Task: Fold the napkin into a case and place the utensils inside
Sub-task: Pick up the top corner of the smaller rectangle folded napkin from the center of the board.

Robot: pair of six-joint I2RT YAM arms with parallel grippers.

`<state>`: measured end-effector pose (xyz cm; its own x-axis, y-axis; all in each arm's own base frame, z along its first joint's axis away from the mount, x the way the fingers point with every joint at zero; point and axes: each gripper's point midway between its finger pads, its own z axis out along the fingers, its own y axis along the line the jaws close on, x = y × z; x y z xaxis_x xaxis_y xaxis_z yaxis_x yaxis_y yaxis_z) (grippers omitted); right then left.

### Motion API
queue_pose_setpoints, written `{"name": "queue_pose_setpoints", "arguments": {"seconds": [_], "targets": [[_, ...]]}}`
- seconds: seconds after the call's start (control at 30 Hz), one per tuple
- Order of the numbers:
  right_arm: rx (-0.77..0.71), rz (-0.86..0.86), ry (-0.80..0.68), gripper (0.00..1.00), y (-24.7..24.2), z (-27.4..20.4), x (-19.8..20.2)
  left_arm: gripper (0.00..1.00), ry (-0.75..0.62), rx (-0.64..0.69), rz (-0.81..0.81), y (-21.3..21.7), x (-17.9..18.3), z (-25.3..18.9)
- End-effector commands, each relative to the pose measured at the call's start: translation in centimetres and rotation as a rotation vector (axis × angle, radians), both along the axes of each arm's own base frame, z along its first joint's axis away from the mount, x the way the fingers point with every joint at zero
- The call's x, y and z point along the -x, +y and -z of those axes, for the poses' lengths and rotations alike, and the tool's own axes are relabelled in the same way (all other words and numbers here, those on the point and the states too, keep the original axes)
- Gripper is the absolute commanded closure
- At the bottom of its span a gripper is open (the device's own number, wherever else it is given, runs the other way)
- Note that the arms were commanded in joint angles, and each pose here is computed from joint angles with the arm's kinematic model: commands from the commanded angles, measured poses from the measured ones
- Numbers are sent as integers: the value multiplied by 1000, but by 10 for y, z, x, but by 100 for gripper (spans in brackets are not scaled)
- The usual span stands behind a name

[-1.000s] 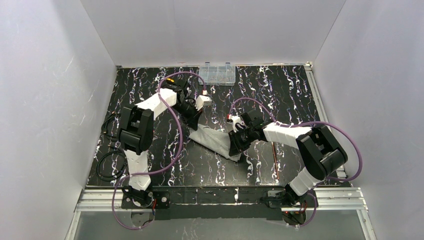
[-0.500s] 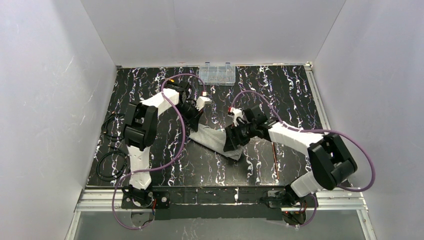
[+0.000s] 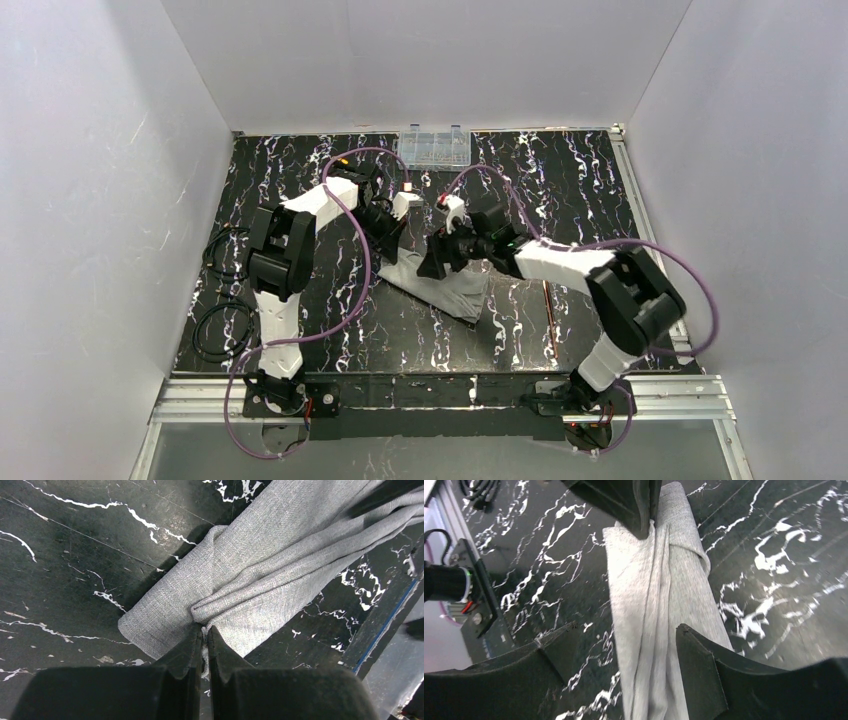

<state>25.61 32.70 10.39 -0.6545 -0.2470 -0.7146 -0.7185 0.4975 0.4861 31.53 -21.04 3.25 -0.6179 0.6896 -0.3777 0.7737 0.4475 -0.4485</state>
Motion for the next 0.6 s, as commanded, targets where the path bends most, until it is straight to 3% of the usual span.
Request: {"name": "queue_pose_setpoints", "arguments": {"seconds": [0.0, 0.23, 0.57], "targets": [[-116, 29, -107, 20, 34, 0, -30, 100, 26, 63, -25, -13, 1, -16], [-146, 73, -150, 23, 52, 19, -53, 100, 29, 66, -29, -13, 2, -18], [-164, -14, -65, 25, 70, 42, -35, 100, 27, 66, -29, -11, 7, -21]]}}
